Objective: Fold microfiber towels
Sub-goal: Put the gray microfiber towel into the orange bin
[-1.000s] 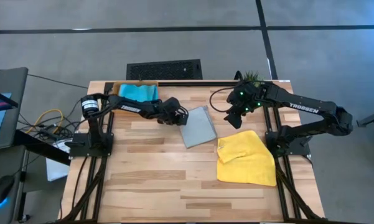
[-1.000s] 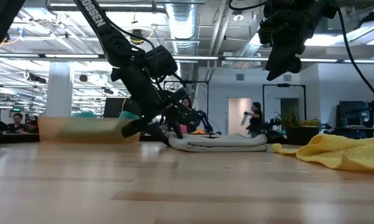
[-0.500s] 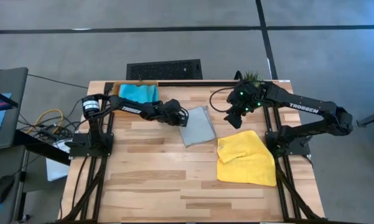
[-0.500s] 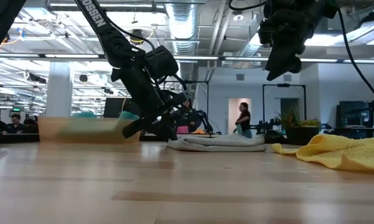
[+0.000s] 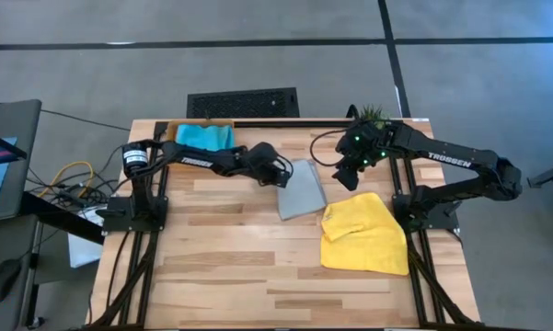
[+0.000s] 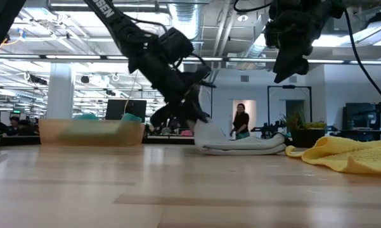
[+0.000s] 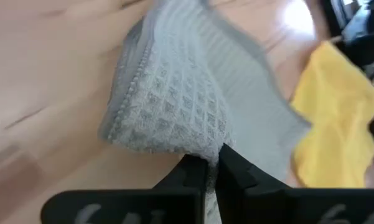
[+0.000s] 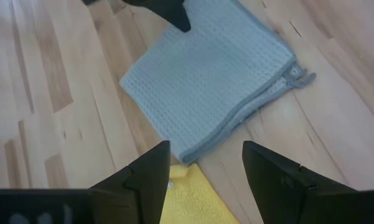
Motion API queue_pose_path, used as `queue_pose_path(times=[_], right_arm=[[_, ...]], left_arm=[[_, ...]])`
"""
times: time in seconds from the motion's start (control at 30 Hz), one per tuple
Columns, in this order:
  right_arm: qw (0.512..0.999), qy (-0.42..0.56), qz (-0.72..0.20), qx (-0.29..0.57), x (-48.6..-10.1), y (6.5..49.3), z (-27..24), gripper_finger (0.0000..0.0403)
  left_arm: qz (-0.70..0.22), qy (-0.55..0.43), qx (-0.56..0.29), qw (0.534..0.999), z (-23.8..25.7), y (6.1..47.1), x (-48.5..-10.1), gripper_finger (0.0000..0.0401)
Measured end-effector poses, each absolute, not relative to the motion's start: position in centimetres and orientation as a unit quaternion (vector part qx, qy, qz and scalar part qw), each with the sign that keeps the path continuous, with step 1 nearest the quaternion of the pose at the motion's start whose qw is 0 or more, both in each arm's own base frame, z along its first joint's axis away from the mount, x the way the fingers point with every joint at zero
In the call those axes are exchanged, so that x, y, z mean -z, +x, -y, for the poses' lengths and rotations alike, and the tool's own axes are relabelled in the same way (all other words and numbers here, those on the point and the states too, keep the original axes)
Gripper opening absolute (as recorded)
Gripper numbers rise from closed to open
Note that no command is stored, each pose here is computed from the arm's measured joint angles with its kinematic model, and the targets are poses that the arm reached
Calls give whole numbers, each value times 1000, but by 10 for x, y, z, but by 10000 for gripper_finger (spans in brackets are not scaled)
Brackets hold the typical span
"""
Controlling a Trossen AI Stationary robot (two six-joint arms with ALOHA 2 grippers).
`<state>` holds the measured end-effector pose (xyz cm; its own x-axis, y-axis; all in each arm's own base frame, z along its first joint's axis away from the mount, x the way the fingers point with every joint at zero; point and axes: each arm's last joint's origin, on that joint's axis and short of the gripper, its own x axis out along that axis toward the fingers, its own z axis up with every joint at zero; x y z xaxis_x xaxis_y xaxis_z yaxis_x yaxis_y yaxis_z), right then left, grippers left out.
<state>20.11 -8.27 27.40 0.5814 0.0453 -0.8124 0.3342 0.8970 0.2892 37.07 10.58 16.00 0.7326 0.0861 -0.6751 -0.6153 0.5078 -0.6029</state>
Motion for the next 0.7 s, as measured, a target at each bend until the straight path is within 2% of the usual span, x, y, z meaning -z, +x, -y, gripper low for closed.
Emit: queue_pose_path(times=[0.33, 0.47, 0.7], right_arm=[[858, 214, -459, 84, -273, 199, 82, 225], [845, 214, -484, 79, -270, 195, 80, 225], [838, 215, -497, 77, -269, 192, 78, 225]], left_arm=[[-325, -392, -208, 835, -111, 388, -200, 1], [-358, -365, -228, 829, -112, 389, -218, 0], [-355, -328, -253, 838, -115, 380, -268, 0]])
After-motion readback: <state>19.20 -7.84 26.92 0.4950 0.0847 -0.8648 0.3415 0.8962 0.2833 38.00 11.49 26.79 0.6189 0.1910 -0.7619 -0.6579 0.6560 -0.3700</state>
